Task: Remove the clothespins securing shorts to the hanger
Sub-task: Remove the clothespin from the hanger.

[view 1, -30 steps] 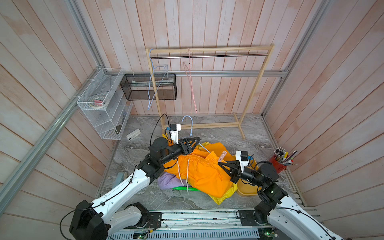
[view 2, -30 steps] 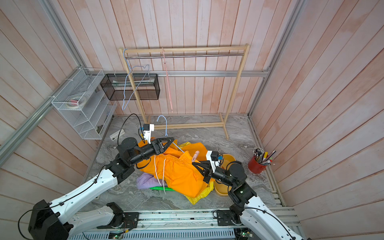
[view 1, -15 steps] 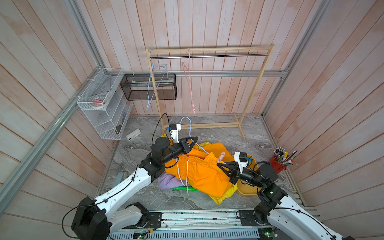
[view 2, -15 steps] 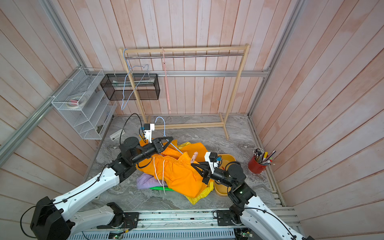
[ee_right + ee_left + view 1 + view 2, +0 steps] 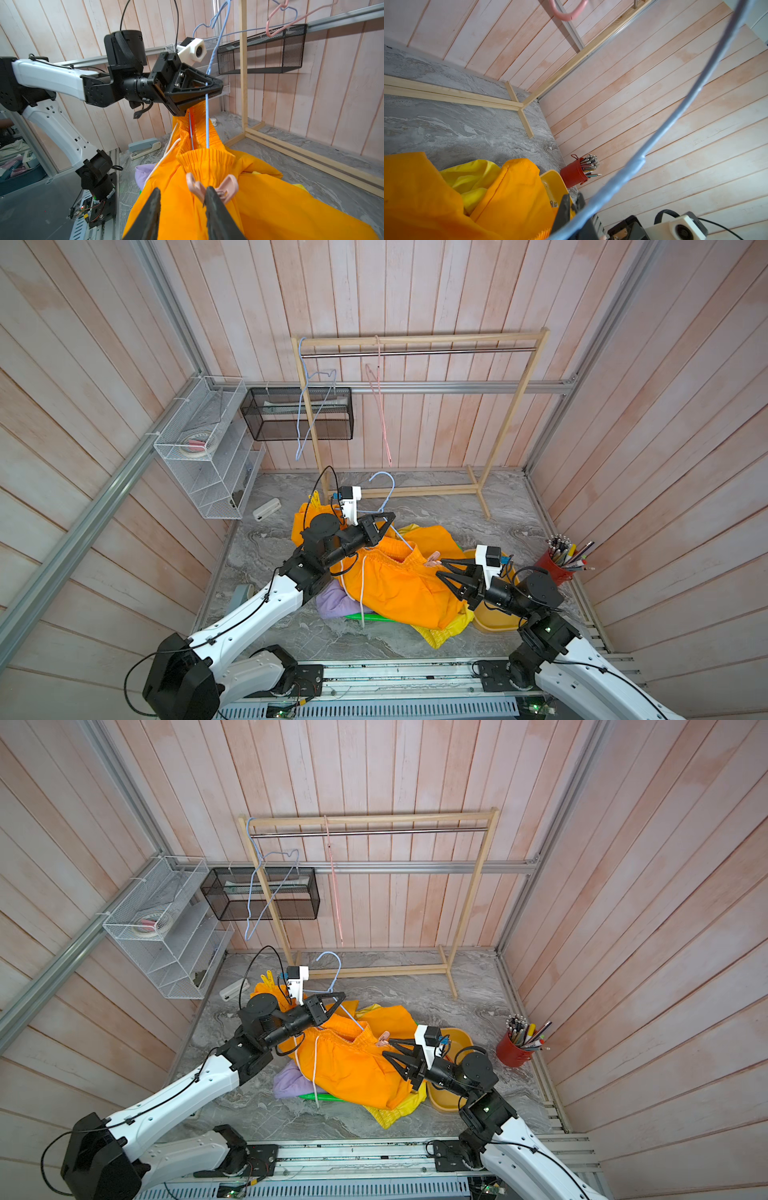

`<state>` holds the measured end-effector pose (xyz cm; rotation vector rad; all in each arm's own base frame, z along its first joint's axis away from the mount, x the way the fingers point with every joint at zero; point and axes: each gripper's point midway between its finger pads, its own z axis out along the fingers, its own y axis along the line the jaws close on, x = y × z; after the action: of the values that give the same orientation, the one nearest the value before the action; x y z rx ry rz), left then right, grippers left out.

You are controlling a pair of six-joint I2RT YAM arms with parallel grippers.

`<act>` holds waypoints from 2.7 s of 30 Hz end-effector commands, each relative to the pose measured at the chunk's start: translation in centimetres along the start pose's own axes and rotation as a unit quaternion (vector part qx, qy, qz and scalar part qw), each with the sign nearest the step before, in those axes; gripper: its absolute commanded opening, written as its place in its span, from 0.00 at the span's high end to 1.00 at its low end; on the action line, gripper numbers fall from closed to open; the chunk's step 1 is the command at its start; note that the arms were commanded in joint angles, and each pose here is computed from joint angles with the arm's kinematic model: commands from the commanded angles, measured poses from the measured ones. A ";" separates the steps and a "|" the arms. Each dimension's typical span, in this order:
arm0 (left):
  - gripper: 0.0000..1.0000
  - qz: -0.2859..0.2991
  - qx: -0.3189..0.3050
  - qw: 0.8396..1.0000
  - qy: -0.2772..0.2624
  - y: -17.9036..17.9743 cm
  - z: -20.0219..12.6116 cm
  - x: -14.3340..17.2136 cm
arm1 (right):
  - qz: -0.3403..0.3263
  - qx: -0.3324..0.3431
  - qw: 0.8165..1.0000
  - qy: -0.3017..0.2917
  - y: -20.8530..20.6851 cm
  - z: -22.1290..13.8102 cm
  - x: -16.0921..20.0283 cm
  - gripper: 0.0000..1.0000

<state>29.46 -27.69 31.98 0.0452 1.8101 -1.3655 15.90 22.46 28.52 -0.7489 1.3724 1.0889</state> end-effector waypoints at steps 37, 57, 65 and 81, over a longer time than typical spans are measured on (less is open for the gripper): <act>1.00 0.030 0.039 0.999 0.010 -0.7 -0.9 0.6 | 0.024 0.001 1.000 0.013 -1.5 2.1 1.6 0.46; 1.00 0.029 0.046 0.998 0.014 -1.0 -1.0 0.6 | 0.033 -0.007 0.999 0.017 -1.4 2.2 1.9 0.74; 1.00 0.028 0.044 0.999 0.015 -0.8 -1.0 0.7 | 0.029 0.003 1.000 0.009 -1.6 2.0 1.5 0.84; 1.00 0.027 0.041 0.999 0.020 -0.3 -1.0 1.2 | 0.030 0.250 0.964 -0.080 -8.4 -2.9 -0.7 0.84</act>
<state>28.19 -27.81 30.55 0.1262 1.8251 -1.4142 20.44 19.43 28.57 -0.4340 1.3946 0.9116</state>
